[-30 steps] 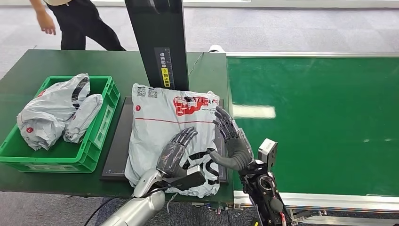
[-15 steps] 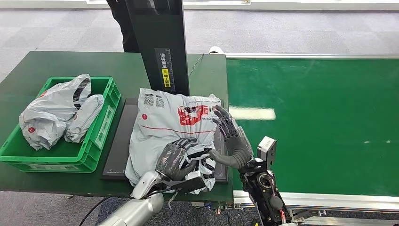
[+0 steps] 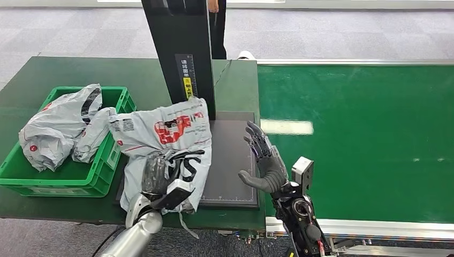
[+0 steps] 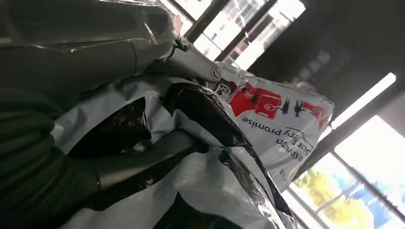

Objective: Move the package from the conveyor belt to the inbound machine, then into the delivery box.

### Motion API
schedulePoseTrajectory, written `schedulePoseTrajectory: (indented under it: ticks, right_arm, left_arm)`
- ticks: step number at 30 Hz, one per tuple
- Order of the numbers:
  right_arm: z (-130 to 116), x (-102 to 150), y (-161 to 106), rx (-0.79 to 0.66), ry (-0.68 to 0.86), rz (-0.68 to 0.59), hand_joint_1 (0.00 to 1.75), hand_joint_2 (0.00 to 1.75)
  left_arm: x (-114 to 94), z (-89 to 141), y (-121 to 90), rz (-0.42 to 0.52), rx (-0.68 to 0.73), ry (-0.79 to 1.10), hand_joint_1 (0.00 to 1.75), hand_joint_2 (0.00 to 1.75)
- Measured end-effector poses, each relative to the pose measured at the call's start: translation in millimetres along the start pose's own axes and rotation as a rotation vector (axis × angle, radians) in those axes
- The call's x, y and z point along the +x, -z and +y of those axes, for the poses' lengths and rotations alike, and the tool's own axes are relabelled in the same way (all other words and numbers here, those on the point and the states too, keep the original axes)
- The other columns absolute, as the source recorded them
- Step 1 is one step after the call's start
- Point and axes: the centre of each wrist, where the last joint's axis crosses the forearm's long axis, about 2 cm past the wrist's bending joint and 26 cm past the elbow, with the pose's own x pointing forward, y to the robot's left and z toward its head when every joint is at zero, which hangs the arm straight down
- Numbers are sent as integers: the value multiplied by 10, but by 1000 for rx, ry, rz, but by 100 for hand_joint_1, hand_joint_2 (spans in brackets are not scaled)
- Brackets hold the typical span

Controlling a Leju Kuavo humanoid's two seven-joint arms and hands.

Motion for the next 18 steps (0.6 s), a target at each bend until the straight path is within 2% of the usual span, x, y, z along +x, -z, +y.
schedulePoseTrajectory:
  ticks: [7,11,18]
  right_arm:
    - [6,-44,-154,-28,-13,23,0,175]
    - [23,-48,-221,-39,-24,26,0,175]
    - [-15,-37,-282,-56,-38,28,0,175]
  left_arm:
    - [-24,659,153,-95,326,-74,175,175]
    - [79,1028,249,-169,471,-83,175,175]
    - [322,1613,243,-293,690,-122,175,175]
